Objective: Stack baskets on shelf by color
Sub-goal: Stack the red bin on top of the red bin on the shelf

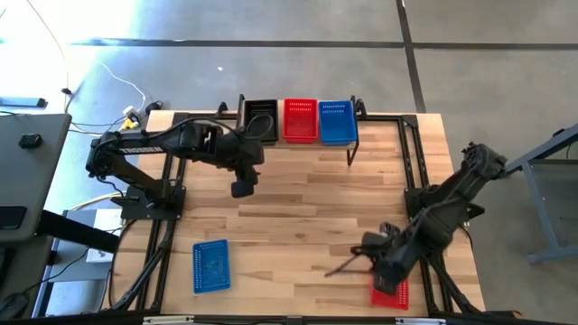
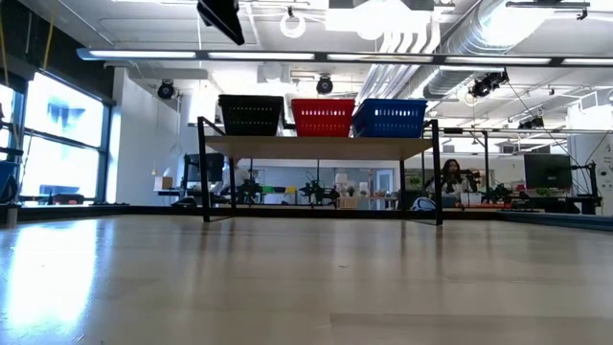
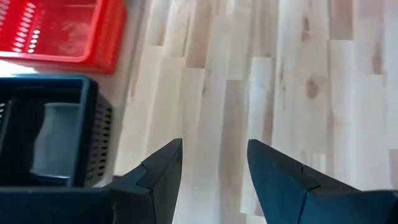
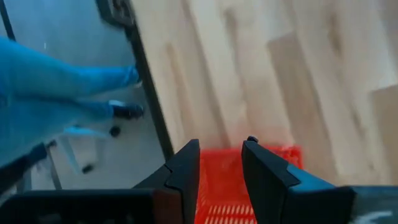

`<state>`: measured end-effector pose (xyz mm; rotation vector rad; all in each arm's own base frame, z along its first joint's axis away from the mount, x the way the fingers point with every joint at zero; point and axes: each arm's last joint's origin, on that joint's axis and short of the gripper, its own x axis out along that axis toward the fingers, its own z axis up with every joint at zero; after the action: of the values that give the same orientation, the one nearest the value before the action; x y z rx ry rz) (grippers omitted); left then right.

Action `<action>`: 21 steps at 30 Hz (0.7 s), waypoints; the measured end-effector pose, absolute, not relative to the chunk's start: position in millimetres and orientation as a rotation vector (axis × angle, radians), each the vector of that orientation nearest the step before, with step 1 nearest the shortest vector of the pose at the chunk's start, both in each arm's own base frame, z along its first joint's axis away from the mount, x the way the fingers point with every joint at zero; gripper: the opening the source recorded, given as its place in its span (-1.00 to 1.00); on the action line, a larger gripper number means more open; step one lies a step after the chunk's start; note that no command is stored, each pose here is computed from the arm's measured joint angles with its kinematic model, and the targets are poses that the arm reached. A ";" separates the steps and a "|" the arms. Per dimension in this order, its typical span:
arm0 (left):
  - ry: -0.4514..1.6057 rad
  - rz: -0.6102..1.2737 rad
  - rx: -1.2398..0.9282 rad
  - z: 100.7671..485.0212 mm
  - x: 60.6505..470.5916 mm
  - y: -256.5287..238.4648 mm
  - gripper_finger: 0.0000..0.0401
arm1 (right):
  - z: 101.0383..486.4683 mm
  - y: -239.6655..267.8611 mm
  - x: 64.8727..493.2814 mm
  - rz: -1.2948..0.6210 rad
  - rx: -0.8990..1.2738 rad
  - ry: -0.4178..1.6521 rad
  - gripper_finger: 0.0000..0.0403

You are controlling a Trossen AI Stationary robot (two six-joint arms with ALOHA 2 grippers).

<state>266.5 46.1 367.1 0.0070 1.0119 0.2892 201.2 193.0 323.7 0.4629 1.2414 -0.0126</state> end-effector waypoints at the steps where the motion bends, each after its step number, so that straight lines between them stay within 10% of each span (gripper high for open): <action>1: 1.011 0.283 0.005 367.1 266.9 43.7 -0.15 | 321.4 198.4 199.1 0.001 0.457 1.258 -0.48; 21: 0.998 0.260 -0.046 366.9 269.5 23.5 -0.15 | 254.3 288.2 177.8 0.072 0.372 1.456 -0.19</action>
<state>269.5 23.5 366.9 -0.0459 0.9985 0.2602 177.8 288.2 254.3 0.3717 1.4556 0.0719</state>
